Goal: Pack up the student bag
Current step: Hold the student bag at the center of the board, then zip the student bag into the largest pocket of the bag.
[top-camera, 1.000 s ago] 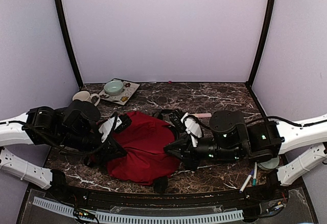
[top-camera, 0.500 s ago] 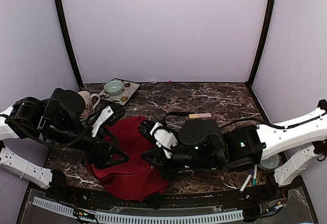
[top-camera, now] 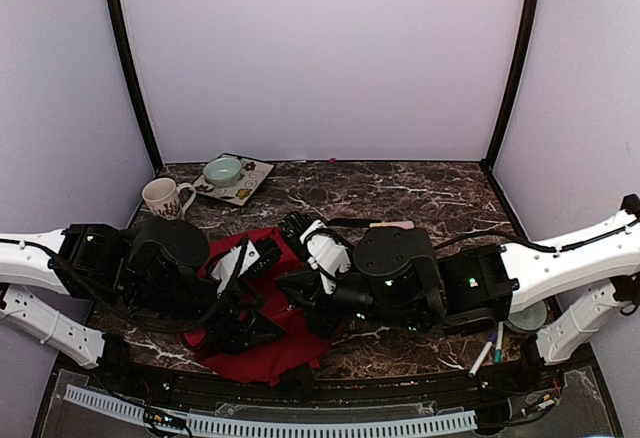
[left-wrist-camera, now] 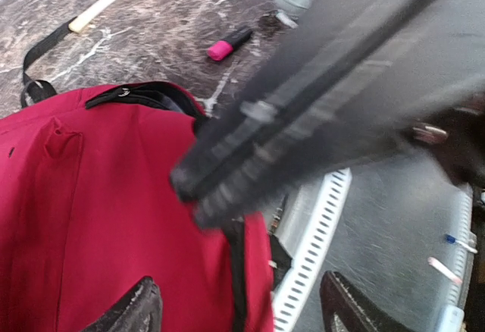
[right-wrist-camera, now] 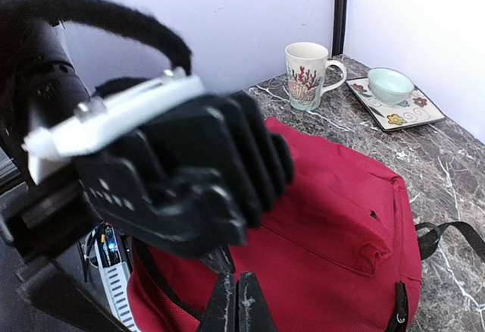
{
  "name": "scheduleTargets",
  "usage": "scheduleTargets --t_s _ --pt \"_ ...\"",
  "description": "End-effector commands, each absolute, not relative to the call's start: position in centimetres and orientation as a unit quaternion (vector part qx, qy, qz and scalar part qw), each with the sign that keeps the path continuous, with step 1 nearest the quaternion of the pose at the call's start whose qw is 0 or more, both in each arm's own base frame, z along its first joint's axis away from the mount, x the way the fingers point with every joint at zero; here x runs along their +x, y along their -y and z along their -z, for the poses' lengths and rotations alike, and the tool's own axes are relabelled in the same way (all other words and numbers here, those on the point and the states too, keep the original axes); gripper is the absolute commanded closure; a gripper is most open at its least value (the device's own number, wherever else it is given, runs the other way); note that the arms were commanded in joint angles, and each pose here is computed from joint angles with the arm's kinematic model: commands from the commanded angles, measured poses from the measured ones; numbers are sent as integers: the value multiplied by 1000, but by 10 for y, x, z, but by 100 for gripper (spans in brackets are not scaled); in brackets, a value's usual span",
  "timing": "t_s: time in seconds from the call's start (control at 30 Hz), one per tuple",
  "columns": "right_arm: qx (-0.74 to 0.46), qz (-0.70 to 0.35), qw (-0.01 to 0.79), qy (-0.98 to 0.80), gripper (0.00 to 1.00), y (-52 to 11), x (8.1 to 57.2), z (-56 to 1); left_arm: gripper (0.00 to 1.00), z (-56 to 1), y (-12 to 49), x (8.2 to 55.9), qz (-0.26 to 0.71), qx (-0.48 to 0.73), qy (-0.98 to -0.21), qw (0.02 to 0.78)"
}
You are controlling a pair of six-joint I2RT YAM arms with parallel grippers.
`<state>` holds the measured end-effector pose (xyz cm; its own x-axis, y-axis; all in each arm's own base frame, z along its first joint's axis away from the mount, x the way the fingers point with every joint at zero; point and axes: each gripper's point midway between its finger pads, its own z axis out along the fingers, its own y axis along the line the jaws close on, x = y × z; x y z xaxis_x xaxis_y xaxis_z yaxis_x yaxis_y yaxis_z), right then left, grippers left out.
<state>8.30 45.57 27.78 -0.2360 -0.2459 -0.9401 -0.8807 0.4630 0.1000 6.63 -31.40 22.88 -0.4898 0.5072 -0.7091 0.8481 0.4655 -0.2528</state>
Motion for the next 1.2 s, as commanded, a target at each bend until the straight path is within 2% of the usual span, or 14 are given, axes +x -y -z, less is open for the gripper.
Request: scheduleTargets --t_s 0.0,0.1,0.27,0.33,0.67,0.93,1.17 --pt "-345 -375 506 -696 100 -459 90 -313 28 -226 325 85 281 406 -805 328" --pt "-340 -375 510 -696 100 -457 92 -316 34 -218 326 90 259 404 -813 329" --pt "-337 -354 514 -705 100 -448 98 -305 91 -220 323 91 255 403 -815 330" --pt "-330 -338 518 -713 100 -444 105 -302 100 -224 320 91 260 397 -814 336" --pt "-283 -240 539 -756 100 -365 147 -298 100 -226 312 92 261 400 -806 349" --pt "-319 -274 517 -746 100 -325 115 -353 100 -253 375 106 247 456 -754 403" --pt "-327 -268 511 -748 100 -309 95 -368 100 -261 405 112 231 486 -734 414"
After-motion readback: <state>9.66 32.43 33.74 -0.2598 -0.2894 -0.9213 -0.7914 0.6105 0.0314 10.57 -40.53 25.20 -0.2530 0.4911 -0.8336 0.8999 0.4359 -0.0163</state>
